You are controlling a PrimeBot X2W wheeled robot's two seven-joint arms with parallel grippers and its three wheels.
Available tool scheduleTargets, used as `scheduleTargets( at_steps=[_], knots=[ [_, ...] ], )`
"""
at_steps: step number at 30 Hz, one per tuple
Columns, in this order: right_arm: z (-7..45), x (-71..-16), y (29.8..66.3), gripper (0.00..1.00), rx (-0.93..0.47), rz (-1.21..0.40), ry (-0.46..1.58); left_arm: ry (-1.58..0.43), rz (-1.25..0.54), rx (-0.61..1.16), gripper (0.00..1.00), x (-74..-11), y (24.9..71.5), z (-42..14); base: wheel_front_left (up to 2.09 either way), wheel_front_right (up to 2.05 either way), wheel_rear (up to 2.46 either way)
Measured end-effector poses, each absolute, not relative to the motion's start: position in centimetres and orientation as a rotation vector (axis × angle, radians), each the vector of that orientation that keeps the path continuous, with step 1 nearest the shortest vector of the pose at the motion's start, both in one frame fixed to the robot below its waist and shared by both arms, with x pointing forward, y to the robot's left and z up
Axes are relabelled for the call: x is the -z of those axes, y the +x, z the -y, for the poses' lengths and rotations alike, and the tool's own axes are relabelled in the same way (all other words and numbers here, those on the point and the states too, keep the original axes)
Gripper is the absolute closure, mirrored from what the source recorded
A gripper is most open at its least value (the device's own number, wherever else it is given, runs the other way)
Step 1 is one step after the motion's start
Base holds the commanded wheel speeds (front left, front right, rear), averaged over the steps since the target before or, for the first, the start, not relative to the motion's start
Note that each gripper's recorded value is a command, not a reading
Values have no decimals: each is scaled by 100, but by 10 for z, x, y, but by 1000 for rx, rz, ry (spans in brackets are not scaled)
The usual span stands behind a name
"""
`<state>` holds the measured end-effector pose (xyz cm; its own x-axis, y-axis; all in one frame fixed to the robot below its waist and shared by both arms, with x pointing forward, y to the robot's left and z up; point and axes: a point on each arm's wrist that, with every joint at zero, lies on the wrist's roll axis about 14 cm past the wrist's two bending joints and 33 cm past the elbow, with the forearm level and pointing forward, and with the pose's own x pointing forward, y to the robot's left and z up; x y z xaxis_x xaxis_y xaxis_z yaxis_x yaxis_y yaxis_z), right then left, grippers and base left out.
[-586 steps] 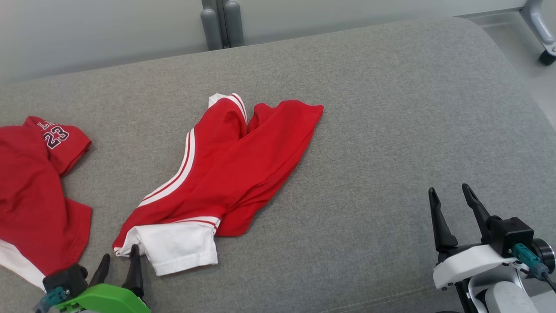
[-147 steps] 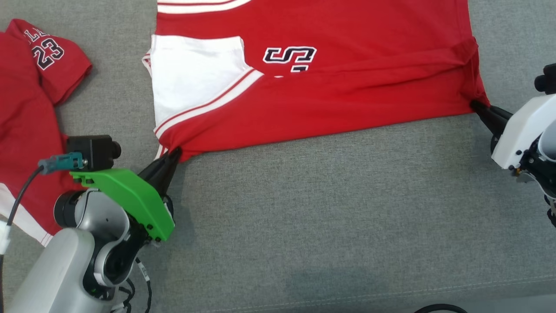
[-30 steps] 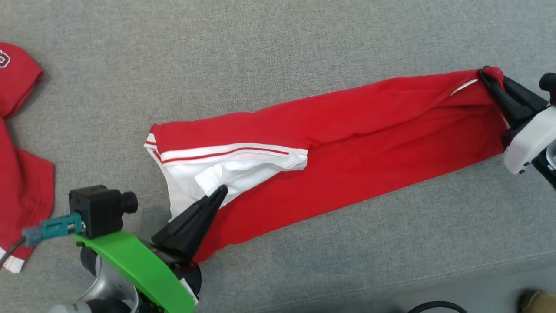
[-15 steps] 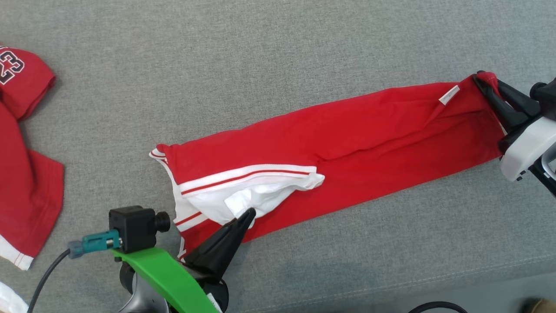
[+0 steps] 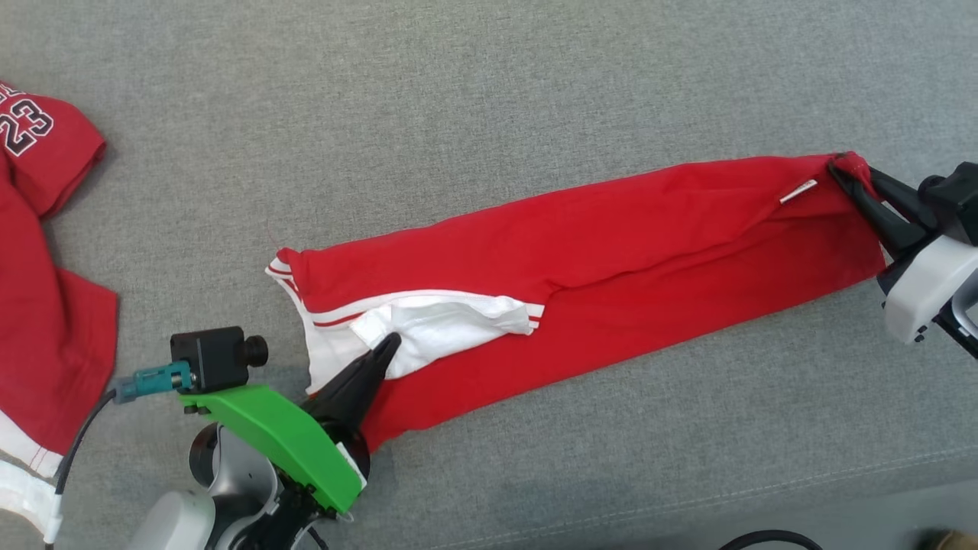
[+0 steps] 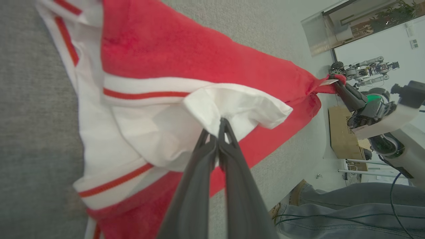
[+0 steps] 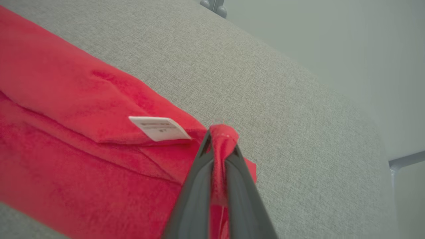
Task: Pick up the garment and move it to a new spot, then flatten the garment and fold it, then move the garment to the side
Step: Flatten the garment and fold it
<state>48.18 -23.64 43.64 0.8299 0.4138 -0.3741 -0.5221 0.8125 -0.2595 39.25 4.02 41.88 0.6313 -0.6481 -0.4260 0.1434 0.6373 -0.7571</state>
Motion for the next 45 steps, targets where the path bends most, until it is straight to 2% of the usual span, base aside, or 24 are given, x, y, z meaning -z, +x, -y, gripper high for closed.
scheduleTargets(
  at_steps=[1,7,11,19,25,35,45],
  knots=[
    [238,-436,480,0,-508,-314,-372,-748,-756,502,0,-418,395,-40,0,0,0],
    [247,-438,468,0,-491,-321,-386,-716,-747,510,0,-415,396,-36,0,0,0],
    [260,-445,459,0,-450,-316,-388,-622,-708,456,0,-411,393,-52,0,0,0],
    [281,-480,451,0,-332,-224,-327,-497,-291,268,0,-462,424,-101,0,0,0],
    [288,-512,446,0,-206,-80,-200,-389,-133,184,0,-476,412,-127,0,0,0],
    [252,-514,409,0,-103,56,-87,-246,-84,69,0,-466,379,-158,0,0,0],
    [236,-484,387,0,-73,-13,-59,-183,-98,7,0,-452,355,-187,0,0,0]
  ],
)
